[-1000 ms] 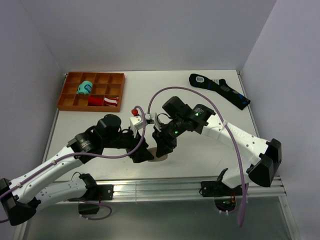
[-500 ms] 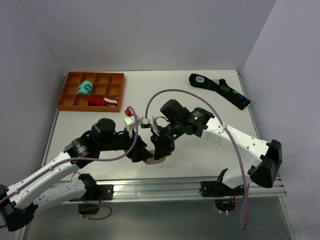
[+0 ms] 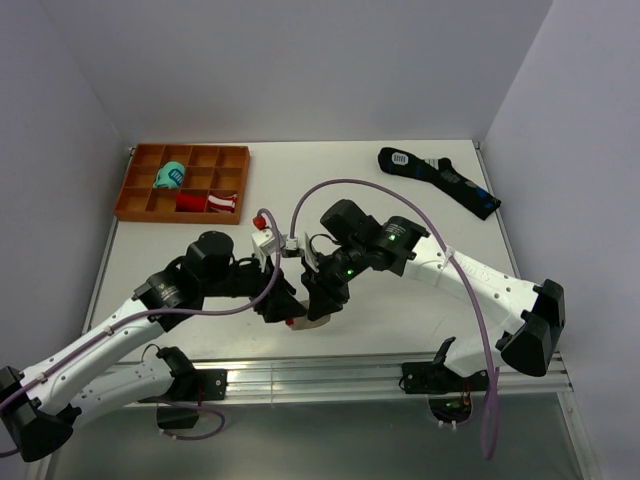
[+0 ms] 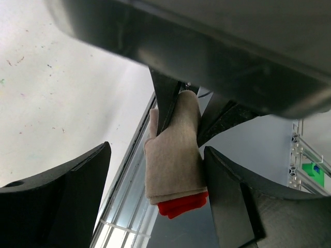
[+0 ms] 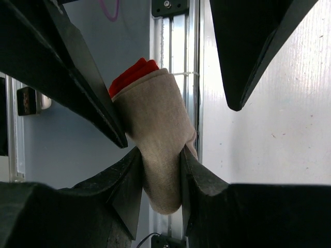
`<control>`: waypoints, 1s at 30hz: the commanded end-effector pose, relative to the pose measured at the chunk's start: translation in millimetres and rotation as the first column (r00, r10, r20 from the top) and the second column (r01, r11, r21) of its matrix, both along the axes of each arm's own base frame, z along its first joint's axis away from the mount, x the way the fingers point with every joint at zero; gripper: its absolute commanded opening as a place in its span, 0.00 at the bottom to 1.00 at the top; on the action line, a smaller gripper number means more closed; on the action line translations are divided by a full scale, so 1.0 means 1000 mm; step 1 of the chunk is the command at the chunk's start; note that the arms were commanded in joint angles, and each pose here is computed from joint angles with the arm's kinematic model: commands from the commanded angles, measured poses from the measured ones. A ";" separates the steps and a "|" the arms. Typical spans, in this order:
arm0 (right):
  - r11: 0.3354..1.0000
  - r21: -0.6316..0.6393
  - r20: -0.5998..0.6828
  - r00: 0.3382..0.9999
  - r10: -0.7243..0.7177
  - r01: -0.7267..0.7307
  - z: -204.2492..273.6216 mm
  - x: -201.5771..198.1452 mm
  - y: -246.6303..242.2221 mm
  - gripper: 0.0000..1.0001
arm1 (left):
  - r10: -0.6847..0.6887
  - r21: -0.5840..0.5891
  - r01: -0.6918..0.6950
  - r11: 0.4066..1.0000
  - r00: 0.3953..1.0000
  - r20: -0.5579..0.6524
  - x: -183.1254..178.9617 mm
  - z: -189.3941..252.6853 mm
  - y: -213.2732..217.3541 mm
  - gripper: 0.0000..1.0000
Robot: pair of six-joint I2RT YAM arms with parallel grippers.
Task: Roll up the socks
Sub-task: Pick up the sock at the center of the board.
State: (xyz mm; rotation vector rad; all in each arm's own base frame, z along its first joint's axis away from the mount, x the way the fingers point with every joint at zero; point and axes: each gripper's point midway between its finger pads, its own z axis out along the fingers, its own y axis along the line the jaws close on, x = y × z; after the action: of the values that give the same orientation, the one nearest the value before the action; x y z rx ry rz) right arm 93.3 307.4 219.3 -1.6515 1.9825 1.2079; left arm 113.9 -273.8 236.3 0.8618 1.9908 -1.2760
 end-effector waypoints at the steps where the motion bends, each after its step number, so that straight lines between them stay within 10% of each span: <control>1: 0.997 0.077 0.054 0.999 0.007 -0.011 0.024 0.004 0.003 0.00 | -0.047 -0.019 0.047 0.999 0.999 0.000 -0.006 0.002 -0.002 0.78; 20: 0.995 0.101 0.067 0.997 -0.033 0.026 0.038 0.021 0.008 0.00 | -0.036 0.007 0.036 0.999 0.999 -0.040 -0.004 -0.011 -0.004 0.75; 30: 0.989 0.131 0.090 0.993 -0.079 0.067 0.047 0.031 0.010 0.00 | -0.029 0.026 0.031 0.999 0.998 -0.064 -0.004 -0.017 -0.004 0.53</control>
State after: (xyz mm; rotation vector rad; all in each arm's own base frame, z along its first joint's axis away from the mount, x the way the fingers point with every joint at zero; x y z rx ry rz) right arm 109.9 299.8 222.7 -1.5855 2.0393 1.1497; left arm 115.9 -280.3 235.6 0.8513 1.9945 -1.3137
